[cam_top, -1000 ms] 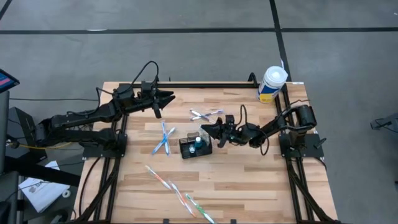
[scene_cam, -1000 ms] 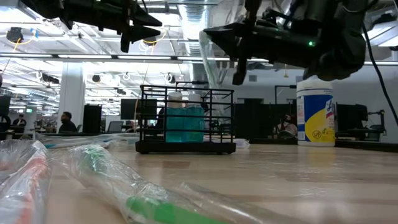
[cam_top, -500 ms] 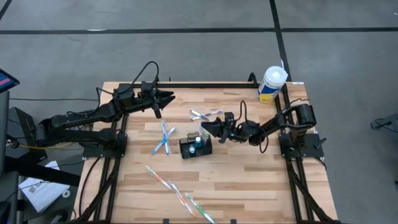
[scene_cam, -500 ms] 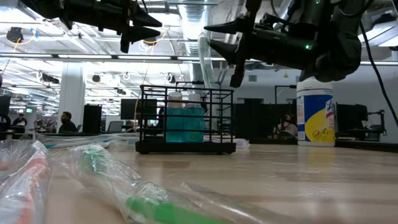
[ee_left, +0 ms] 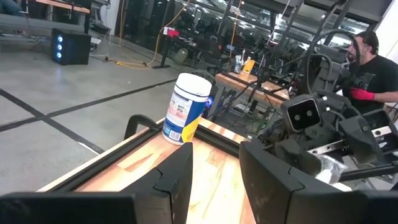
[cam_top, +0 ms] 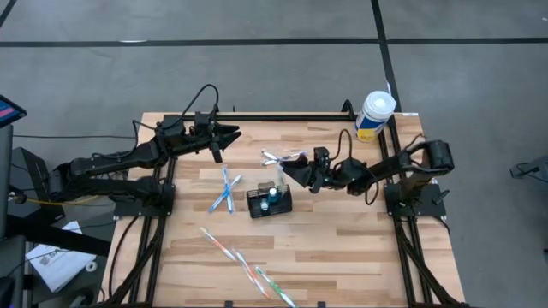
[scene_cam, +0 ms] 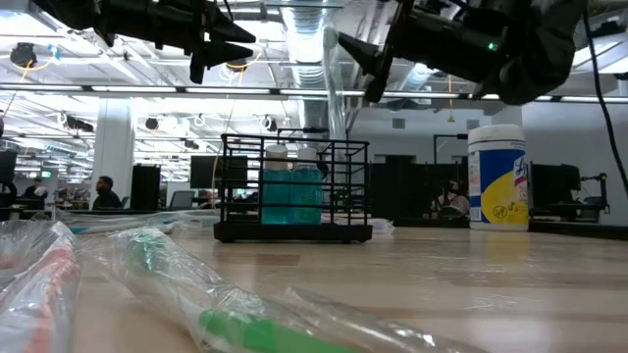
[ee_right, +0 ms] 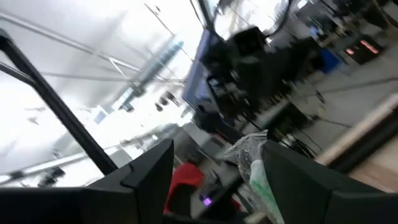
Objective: Pick & Place toothbrushing station
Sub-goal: Put the right green toothbrush into the mesh organizer, then put the green toothbrush into the mesh organizer
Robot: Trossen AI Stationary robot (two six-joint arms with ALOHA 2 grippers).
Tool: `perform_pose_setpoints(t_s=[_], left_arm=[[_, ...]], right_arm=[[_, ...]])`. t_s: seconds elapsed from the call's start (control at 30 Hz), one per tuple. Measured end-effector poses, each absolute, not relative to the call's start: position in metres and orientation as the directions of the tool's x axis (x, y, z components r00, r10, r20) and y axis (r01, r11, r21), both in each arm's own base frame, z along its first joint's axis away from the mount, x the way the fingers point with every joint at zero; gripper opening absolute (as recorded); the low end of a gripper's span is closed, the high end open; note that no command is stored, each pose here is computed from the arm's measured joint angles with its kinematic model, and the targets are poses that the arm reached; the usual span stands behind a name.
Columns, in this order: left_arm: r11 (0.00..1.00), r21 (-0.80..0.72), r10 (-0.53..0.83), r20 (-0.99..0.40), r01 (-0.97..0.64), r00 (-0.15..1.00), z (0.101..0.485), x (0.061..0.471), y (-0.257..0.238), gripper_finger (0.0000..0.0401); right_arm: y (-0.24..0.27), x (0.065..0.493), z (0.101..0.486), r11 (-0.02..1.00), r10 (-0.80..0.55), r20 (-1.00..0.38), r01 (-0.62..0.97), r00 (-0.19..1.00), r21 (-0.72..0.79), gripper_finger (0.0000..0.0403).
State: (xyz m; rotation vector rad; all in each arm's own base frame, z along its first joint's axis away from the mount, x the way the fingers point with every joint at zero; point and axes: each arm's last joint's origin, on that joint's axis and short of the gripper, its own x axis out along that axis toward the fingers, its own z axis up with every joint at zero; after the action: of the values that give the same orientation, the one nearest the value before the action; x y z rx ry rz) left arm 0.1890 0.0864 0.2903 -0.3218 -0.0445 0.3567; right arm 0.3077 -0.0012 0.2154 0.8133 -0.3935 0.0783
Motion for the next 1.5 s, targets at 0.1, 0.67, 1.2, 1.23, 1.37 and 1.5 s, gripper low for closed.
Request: perform_pose_setpoints(t_s=[0.1,0.67,1.2,1.23,1.37,1.5], left_arm=[[0.887,-0.317,0.35,-0.013,-0.336,0.937,0.29,0.189,0.086,0.0127],[0.884,-0.315,0.357,-0.021,-0.345,0.934,0.29,0.189,0.087,0.0127],[0.884,-0.315,0.357,-0.023,-0.345,0.934,0.289,0.189,0.087,0.0127],[0.884,-0.315,0.357,-0.023,-0.345,0.934,0.289,0.189,0.087,0.0127],[0.884,-0.315,0.357,-0.022,-0.345,0.934,0.29,0.189,0.087,0.0127],[0.89,-0.289,0.363,-0.021,-0.353,0.931,0.29,0.188,0.088,0.0127]], right_arm=[[-0.001,0.307,0.217,0.692,-0.076,0.301,-0.168,0.951,0.702,0.0234],[-0.005,0.308,0.207,0.662,-0.03,0.164,-0.103,0.986,0.742,0.0235],[-0.023,0.303,0.223,0.668,-0.087,0.286,-0.157,0.954,0.728,0.0235],[-0.025,0.301,0.229,0.671,-0.09,0.31,-0.172,0.946,0.721,0.0235],[-0.032,0.288,0.258,0.72,-0.098,0.409,-0.219,0.907,0.659,0.0235],[-0.037,0.277,0.286,0.772,-0.103,0.421,-0.194,0.901,0.605,0.0235]])
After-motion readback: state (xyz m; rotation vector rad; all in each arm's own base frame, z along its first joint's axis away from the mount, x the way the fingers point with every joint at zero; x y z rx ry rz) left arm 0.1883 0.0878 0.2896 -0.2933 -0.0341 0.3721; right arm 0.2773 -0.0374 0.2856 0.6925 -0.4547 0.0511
